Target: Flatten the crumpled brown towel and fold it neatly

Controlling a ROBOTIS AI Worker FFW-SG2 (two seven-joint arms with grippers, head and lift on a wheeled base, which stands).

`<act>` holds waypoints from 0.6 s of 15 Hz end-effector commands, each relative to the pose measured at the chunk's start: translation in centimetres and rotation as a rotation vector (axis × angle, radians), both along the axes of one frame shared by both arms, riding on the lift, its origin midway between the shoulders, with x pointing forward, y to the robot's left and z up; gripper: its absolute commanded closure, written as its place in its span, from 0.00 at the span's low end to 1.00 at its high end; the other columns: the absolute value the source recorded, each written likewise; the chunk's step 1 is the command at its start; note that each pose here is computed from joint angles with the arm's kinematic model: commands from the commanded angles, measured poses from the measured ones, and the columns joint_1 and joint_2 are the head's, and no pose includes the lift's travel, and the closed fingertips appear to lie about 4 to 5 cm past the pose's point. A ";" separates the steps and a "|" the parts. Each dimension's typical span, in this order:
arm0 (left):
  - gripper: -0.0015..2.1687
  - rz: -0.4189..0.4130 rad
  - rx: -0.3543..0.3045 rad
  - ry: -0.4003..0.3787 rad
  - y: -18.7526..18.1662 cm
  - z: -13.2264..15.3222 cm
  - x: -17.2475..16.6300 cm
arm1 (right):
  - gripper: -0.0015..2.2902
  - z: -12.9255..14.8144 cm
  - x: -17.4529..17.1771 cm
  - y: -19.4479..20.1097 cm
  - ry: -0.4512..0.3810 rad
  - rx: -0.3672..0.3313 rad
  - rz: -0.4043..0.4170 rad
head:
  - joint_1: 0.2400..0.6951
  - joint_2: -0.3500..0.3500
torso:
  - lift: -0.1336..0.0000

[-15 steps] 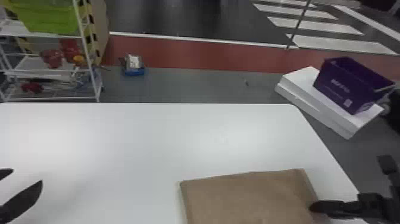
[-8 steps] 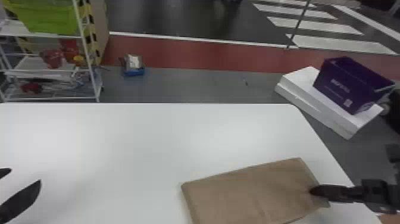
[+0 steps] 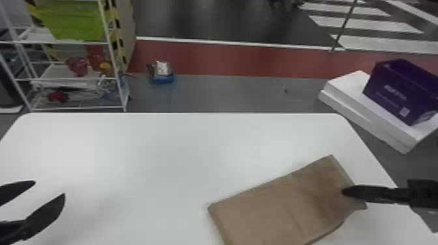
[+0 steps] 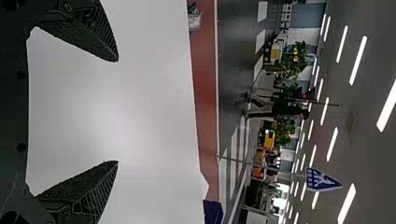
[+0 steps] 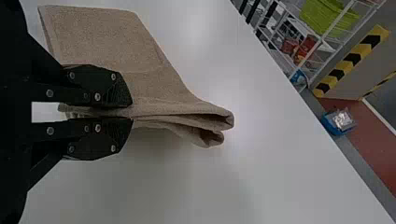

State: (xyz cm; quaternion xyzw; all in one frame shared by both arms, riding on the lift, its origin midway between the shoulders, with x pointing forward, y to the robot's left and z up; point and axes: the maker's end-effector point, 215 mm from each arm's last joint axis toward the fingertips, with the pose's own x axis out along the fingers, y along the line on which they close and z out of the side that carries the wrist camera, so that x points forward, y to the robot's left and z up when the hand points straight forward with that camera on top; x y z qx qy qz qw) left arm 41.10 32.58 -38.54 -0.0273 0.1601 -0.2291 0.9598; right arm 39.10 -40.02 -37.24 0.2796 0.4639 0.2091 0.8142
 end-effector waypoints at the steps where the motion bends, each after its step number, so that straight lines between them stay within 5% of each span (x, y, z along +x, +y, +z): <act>1: 0.05 0.004 -0.001 0.000 0.1 0.0 -0.1 | 0.45 1.4 -0.2 2.9 -0.024 -0.011 0.081 | 1.00 0.33 | 0.07; 5: 0.06 0.012 0.000 -0.010 0.6 0.5 -0.1 | 0.45 2.9 -0.8 9.2 -0.084 -0.052 0.262 | 1.00 0.44 | 0.07; 9: 0.06 0.020 -0.001 -0.009 1.0 0.5 -0.3 | 0.45 1.6 -4.9 13.7 -0.070 -0.091 0.418 | 1.00 0.59 | 0.07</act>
